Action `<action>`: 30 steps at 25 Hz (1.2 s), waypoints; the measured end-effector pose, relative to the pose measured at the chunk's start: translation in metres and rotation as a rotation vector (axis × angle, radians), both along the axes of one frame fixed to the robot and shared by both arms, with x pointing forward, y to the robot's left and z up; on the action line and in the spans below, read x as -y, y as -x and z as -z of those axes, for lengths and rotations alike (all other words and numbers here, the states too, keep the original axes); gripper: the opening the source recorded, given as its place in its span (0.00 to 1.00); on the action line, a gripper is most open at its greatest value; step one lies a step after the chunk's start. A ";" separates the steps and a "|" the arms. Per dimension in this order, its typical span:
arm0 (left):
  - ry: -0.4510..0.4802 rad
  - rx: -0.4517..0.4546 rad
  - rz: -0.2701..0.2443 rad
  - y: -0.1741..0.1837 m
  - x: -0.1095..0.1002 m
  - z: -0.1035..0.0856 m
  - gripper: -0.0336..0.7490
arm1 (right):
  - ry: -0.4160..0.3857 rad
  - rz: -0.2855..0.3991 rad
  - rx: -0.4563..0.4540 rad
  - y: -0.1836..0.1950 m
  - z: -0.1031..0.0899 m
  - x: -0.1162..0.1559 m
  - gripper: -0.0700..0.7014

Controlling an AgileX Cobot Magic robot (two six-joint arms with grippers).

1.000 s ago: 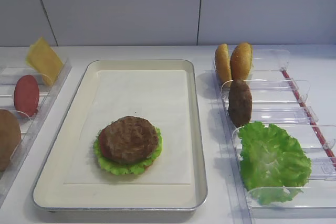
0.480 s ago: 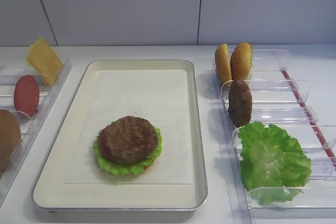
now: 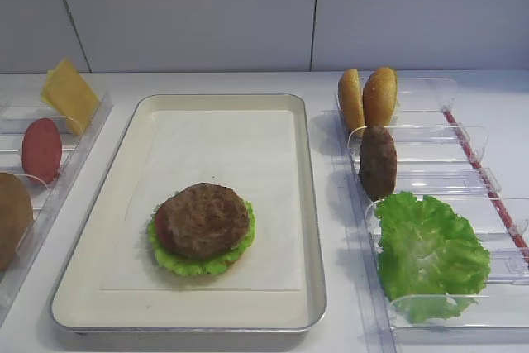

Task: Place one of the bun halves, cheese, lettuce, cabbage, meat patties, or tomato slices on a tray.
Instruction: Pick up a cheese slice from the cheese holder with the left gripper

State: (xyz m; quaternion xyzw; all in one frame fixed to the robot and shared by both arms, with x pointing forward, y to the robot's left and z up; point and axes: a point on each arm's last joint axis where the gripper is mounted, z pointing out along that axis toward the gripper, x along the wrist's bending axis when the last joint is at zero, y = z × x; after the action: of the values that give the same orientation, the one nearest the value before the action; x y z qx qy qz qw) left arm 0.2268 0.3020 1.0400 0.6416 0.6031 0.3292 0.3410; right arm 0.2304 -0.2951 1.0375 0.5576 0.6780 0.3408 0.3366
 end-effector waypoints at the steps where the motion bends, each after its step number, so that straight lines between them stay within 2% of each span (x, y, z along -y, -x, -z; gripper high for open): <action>1: 0.000 0.000 0.000 0.000 0.000 0.000 0.55 | 0.000 0.000 0.000 0.000 0.000 0.000 0.62; 6: 0.017 0.022 -0.011 0.000 0.000 -0.003 0.55 | 0.000 0.000 0.000 0.000 0.000 0.000 0.62; 8: 0.065 0.071 -0.038 0.000 0.000 -0.011 0.55 | 0.000 0.000 0.000 0.000 0.000 0.000 0.62; 11: 0.097 0.045 -0.059 -0.013 0.001 -0.027 0.55 | 0.000 0.000 0.000 0.000 0.000 0.000 0.62; 21: 0.061 -0.187 -0.022 -0.131 0.009 -0.083 0.55 | 0.000 0.000 0.000 0.000 0.000 0.000 0.62; 25: 0.031 -0.244 -0.001 -0.185 0.011 -0.092 0.55 | 0.000 0.000 0.000 0.000 0.000 0.000 0.62; 30: 0.018 -0.292 0.006 -0.245 0.014 -0.092 0.55 | 0.000 0.000 0.000 0.000 0.000 0.000 0.62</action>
State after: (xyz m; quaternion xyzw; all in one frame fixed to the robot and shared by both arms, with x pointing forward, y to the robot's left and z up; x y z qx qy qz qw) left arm 0.4717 0.2877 1.1324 0.6813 0.6472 0.2259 0.2567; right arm 0.2304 -0.2951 1.0375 0.5576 0.6780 0.3408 0.3366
